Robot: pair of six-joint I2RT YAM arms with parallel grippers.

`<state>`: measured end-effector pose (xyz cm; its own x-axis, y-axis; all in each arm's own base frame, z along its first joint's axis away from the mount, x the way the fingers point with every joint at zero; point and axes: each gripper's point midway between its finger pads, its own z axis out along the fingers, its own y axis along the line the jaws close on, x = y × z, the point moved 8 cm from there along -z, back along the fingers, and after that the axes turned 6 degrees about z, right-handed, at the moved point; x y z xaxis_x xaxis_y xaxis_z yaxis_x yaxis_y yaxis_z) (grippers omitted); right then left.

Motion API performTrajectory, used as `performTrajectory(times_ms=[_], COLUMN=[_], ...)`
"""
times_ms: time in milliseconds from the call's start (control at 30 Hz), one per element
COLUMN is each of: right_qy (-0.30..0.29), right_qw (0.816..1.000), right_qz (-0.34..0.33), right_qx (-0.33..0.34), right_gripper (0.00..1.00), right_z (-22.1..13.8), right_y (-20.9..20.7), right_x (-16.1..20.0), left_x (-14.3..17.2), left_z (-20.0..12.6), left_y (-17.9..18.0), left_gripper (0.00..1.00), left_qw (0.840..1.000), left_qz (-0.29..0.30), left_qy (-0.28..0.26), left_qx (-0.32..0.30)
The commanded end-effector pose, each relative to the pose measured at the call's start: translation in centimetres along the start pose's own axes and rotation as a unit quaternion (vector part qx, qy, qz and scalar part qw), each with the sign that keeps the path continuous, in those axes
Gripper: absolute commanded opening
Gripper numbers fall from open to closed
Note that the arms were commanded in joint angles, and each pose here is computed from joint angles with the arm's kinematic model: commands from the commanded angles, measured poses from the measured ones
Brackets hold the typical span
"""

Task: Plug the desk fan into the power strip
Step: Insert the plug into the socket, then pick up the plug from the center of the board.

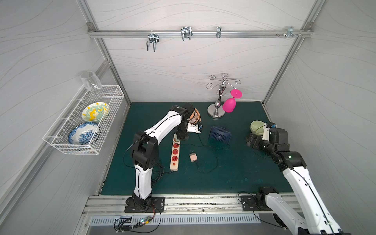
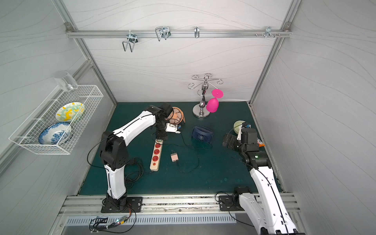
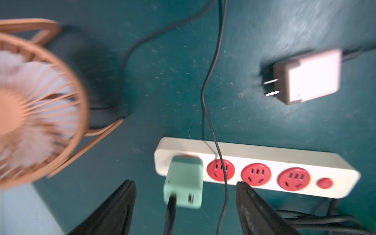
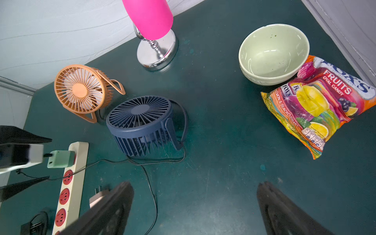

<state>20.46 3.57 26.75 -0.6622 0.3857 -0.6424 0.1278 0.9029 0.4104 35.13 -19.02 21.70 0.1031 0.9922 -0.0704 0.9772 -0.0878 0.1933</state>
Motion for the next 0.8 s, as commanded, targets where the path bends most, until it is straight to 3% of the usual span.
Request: performTrajectory(times_ms=[0,200,367,600,767], right_qy=[0.034,0.069,0.098,0.140,0.169], right_qw=[0.999,0.998,0.994,0.986,0.978], right_qz=[0.010,-0.005,-0.040,-0.093,-0.126], right_qx=[-0.006,0.000,0.006,0.007,-0.001], right_gripper=[0.99,0.99,0.99,0.99,0.99], right_z=[-0.3,-0.3,0.3,1.8,3.0], right_y=[0.9,3.3,6.0,10.1,13.2], right_x=[0.2,0.5,1.2,2.5,3.8], left_x=[-0.6,0.0,1.5,4.6,7.0], left_z=[-4.3,-8.8,-10.7,-12.7,-14.2], left_y=[-0.1,-1.2,-2.4,-4.0,-5.3], left_gripper=[0.87,0.93,0.96,0.97,0.97], left_qw=[0.996,0.980,0.961,0.923,0.887], left_qz=[-0.044,-0.116,-0.184,-0.282,-0.358], left_qy=[-0.066,-0.131,-0.172,-0.220,-0.247], left_qx=[-0.042,-0.090,-0.118,-0.140,-0.155])
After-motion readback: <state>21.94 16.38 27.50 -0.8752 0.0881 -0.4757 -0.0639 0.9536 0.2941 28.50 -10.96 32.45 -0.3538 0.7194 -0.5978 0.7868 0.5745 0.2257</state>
